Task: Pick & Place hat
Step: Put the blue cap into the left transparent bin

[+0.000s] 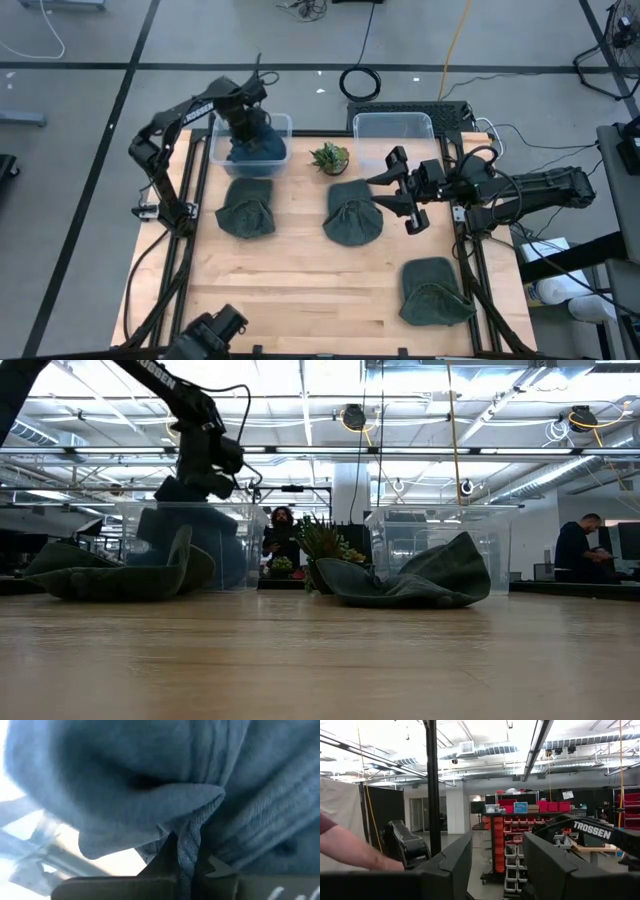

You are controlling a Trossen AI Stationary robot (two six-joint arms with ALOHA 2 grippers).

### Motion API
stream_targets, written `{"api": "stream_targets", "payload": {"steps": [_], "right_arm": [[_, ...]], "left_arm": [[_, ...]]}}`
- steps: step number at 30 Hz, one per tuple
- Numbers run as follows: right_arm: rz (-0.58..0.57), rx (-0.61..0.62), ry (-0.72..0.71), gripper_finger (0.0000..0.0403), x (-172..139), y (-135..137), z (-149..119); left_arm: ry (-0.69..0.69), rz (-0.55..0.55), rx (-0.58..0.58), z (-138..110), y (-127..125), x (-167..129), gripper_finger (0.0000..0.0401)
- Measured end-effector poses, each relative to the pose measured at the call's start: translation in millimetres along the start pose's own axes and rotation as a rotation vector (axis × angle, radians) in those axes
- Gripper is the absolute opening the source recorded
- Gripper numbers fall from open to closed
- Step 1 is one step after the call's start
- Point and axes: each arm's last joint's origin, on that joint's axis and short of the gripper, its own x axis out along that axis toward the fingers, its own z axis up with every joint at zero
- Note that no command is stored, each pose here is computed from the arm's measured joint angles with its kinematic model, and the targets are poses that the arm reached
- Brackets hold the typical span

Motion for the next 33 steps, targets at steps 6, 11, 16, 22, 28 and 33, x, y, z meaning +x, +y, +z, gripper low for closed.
{"api": "stream_targets", "payload": {"steps": [6, 11, 16, 22, 28, 33], "right_arm": [[0.000, 0.000, 0.000, 0.0160, 0, 0, 0], [0.000, 0.000, 0.000, 0.0160, 0, 0, 0], [0.001, 0.000, 0.000, 0.0160, 0, 0, 0], [0.004, 0.000, 0.001, 0.0160, 0, 0, 0], [0.005, 0.001, 0.004, 0.0160, 0, 0, 0], [0.007, 0.001, 0.005, 0.0160, 0, 0, 0]], "left_arm": [[-0.016, 0.003, -0.057, -1, -1, 26, 0.0000], [-0.010, 0.013, -0.087, -4, -2, 40, 0.0000], [-0.006, 0.018, -0.124, -5, -1, 44, 0.0012], [-0.002, -0.001, -0.144, -6, -2, 44, 0.0055], [-0.015, -0.006, -0.154, -3, -2, 39, 0.0130], [-0.062, -0.014, -0.157, 3, 0, 24, 0.0208]]}}
